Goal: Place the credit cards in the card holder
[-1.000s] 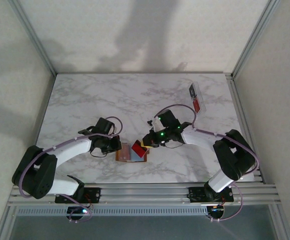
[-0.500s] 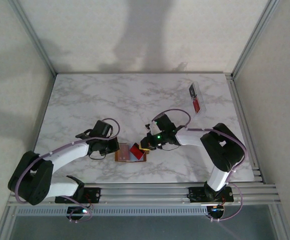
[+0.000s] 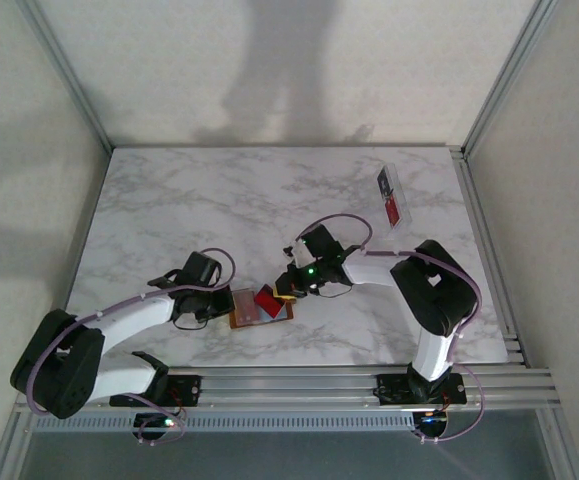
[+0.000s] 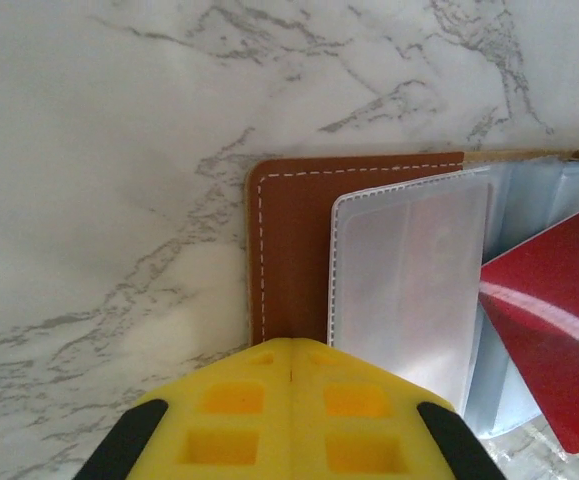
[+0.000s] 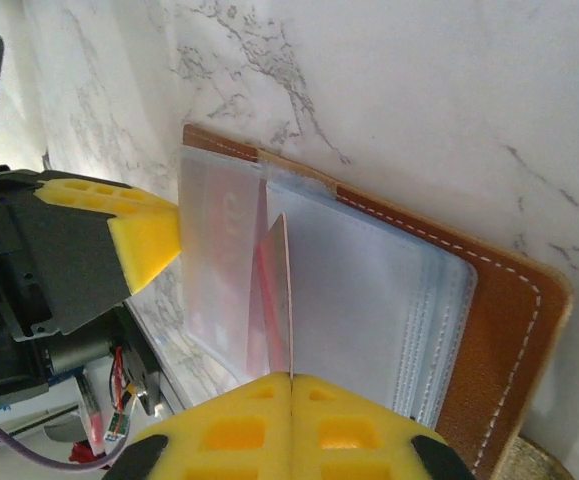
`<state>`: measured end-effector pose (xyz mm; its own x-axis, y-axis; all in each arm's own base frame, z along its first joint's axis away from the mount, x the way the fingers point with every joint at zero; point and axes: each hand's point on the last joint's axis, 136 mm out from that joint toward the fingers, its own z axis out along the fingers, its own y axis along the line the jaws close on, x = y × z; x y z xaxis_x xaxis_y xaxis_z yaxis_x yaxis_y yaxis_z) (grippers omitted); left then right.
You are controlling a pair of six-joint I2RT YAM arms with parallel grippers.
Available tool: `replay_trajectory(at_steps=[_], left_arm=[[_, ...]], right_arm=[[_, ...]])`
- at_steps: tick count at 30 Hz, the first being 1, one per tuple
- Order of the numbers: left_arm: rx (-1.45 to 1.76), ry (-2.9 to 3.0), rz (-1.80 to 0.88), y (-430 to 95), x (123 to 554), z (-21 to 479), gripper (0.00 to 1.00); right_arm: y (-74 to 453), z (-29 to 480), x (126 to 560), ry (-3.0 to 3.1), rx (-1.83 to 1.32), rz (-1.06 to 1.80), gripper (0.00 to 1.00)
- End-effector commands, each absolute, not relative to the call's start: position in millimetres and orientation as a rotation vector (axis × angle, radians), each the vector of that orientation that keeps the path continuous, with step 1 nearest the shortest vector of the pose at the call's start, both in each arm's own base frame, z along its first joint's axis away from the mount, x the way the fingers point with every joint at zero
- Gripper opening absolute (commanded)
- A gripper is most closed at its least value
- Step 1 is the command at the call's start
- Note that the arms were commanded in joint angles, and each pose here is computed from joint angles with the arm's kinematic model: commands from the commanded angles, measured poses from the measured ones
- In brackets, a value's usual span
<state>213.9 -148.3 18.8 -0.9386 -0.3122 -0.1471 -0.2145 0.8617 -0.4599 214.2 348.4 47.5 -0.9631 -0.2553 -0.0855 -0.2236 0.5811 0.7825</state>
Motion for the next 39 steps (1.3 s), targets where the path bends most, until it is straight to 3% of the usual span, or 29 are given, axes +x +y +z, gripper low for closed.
replay_trajectory(at_steps=[1, 15, 25, 30, 39], left_arm=[[-0.438, 2.818, -0.605, -140.5, 212.5, 13.3, 0.00], [-0.436, 2.803, -0.588, -138.3, 215.0, 17.6, 0.00], [-0.402, 2.831, -0.653, -146.8, 210.1, 16.4, 0.00], [-0.366, 2.855, -0.895, -172.7, 198.6, 16.9, 0.00], [-0.345, 2.881, -0.828, -165.8, 195.8, 12.8, 0.00]], right_arm=[[341.5, 35.9, 209.2, -2.790, 0.417, -1.245, 0.00], [358.1, 28.6, 211.1, -2.837, 0.319, -1.202, 0.09], [356.8, 23.0, 217.7, -2.955, 0.216, -1.112, 0.06], [360.8, 19.0, 213.0, -2.968, 0.214, -1.071, 0.06], [366.1, 15.1, 218.0, -3.026, 0.183, -1.082, 0.06]])
